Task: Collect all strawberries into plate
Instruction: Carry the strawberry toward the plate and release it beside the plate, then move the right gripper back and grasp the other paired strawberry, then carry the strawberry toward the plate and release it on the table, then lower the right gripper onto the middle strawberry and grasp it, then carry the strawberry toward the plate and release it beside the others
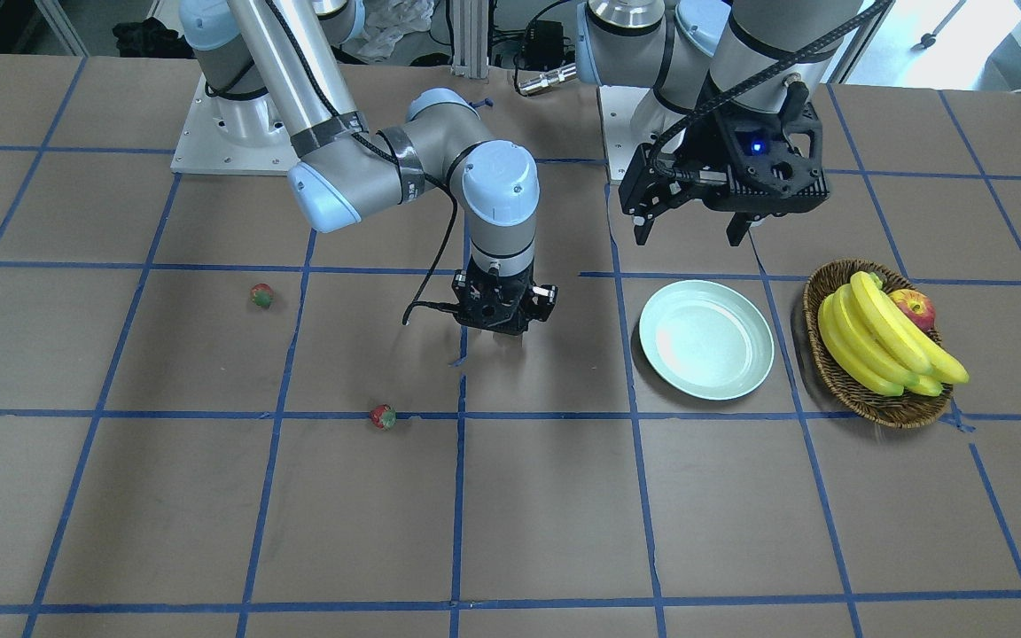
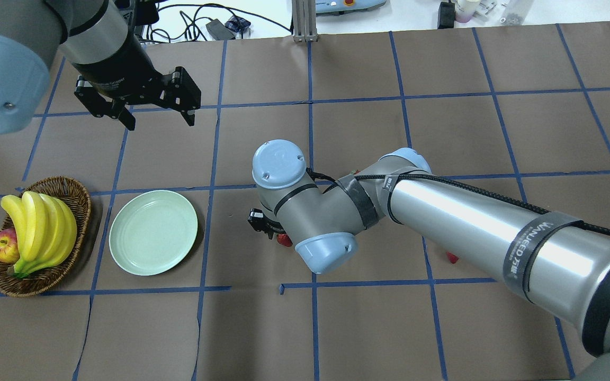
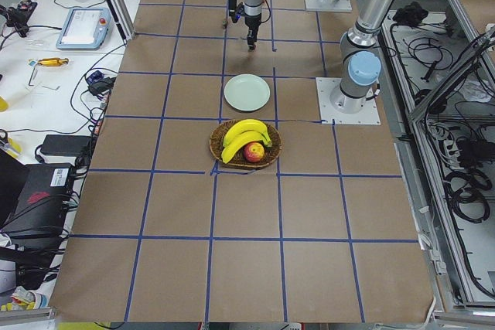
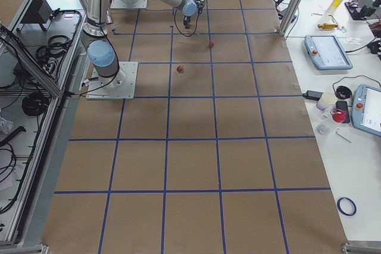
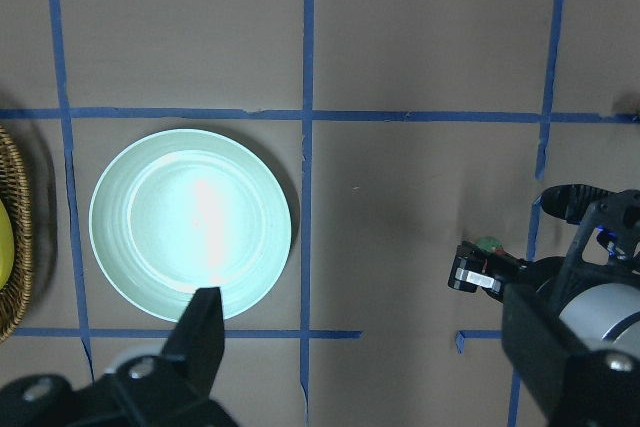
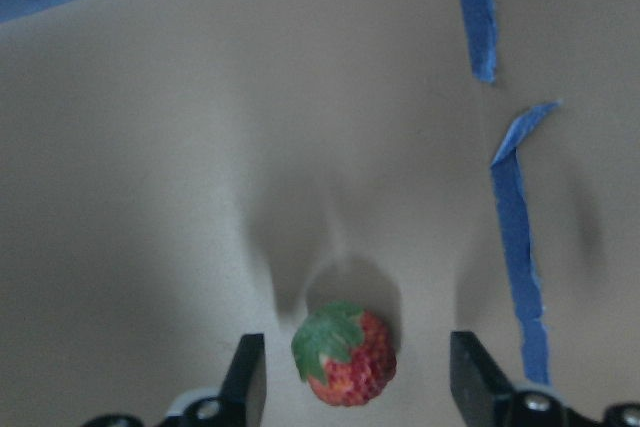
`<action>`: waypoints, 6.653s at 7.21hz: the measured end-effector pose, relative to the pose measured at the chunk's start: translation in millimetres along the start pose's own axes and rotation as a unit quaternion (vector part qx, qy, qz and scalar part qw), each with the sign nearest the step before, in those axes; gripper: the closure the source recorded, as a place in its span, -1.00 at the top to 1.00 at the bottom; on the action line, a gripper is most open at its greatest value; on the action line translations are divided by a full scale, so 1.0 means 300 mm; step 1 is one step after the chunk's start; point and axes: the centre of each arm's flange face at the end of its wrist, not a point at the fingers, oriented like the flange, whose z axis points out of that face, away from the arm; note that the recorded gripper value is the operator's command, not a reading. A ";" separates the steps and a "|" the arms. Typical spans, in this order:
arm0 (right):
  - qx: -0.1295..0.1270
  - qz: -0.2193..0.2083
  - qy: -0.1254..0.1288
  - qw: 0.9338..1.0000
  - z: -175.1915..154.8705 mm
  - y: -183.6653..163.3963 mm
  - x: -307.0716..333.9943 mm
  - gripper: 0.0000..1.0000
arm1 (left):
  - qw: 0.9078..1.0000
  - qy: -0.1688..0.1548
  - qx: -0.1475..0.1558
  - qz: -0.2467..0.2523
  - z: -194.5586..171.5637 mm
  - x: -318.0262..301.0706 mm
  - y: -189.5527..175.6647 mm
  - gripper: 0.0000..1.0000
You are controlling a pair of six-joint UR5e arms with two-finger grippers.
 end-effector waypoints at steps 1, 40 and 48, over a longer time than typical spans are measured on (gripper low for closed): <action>0.004 -0.013 -0.002 1.000 -0.044 -0.029 0.030 1.00 | 1.000 0.000 0.000 0.000 -0.001 0.000 0.001 1.00; 0.006 -0.033 0.024 0.999 -0.007 -0.590 0.422 -1.00 | 1.000 0.002 -0.009 0.002 0.026 0.007 0.004 1.00; 0.005 0.048 -0.066 0.997 -0.209 -0.231 0.044 -1.00 | 1.000 0.000 -0.008 0.005 0.024 0.017 0.008 1.00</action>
